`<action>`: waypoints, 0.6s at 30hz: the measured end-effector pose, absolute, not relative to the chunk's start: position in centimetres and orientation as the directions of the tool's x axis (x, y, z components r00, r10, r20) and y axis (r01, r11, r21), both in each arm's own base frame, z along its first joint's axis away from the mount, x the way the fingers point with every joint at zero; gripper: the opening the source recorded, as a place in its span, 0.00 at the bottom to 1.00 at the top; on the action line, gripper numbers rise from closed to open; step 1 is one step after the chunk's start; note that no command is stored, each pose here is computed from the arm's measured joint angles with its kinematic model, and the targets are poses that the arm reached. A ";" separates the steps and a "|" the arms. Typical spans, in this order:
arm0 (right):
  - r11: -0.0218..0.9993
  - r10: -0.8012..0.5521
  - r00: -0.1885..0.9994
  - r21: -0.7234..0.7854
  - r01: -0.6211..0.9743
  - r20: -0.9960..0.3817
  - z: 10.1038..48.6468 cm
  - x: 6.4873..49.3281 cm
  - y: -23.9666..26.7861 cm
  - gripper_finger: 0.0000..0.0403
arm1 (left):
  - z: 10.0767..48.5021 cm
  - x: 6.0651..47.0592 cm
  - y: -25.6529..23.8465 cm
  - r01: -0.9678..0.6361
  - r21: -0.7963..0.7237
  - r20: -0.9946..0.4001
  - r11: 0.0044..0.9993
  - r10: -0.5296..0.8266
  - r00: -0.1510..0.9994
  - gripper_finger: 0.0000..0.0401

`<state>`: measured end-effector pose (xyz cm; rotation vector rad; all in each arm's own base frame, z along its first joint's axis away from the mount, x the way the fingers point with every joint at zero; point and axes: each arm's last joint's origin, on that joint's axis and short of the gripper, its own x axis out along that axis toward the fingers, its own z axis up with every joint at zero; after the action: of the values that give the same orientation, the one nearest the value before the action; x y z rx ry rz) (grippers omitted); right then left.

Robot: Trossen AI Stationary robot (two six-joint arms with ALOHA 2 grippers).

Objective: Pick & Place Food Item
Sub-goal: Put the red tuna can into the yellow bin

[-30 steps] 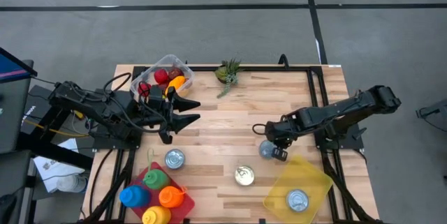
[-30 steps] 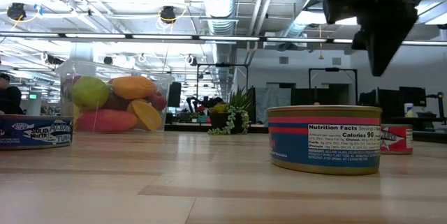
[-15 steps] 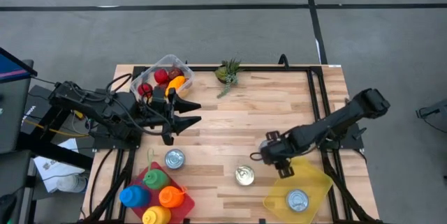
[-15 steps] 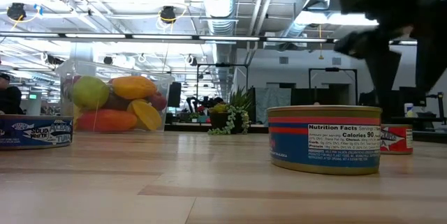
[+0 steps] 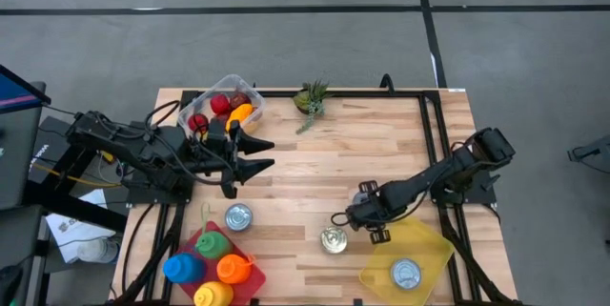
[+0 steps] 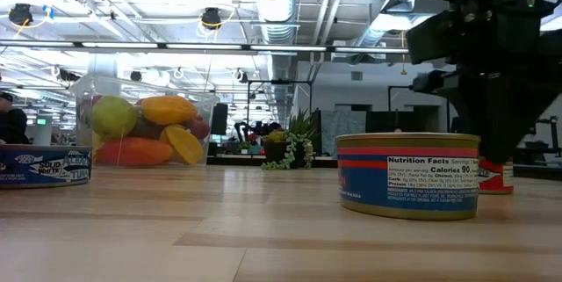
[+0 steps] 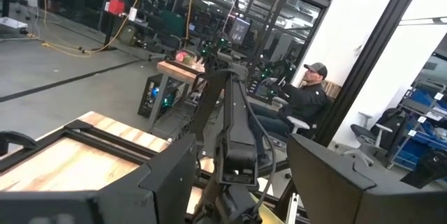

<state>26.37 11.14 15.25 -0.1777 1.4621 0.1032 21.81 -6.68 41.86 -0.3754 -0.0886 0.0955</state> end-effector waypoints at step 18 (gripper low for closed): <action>0.987 -0.042 0.197 -0.071 -0.146 -0.980 15.2 28.2 8.6 0.00 | 41.6 21.8 -6.7 -0.085 -0.359 0.046 0.929 0.109 0.993 0.54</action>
<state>28.22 8.58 15.24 -0.1604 1.3725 0.0732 21.82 -6.68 41.62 -0.3650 -0.0654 0.0995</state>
